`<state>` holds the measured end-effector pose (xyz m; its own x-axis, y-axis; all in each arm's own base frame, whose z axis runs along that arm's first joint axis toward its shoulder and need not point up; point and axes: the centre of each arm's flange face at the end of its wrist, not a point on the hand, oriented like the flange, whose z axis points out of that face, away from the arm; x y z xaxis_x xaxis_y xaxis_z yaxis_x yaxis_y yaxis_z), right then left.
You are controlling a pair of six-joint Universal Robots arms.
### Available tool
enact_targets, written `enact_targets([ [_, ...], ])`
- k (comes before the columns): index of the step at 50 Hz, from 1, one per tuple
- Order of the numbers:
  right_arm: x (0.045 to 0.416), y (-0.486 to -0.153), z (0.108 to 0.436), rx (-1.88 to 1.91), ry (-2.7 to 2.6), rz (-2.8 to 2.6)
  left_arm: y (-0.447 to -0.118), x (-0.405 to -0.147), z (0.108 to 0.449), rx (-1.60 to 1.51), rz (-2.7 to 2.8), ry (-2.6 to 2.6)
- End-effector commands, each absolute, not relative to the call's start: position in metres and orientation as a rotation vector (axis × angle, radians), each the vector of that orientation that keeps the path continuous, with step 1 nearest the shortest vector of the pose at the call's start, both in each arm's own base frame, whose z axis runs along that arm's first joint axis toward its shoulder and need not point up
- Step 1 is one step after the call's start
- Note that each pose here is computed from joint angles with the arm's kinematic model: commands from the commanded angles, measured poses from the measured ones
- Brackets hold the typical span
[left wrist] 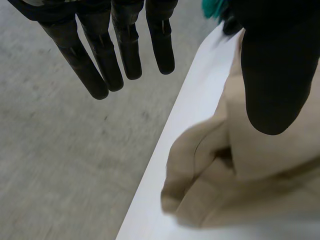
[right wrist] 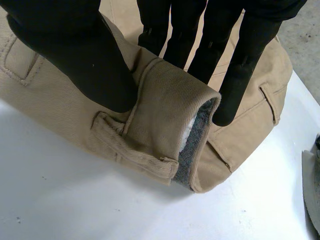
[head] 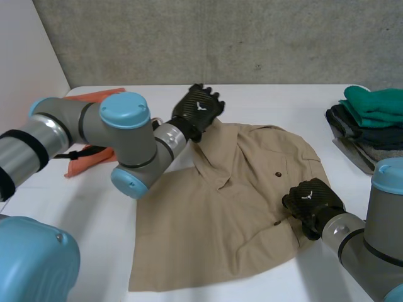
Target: Fold the laundry.
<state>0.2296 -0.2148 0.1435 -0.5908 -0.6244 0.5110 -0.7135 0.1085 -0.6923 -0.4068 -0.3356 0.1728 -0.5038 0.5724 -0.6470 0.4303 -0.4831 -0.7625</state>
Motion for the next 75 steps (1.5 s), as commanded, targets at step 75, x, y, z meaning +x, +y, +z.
enact_targets([
  [75, 0.227, -0.217, 0.134, 1.418, -2.26, 1.465, -0.339, -0.418, 0.104, -2.144, 1.945, -1.116],
])
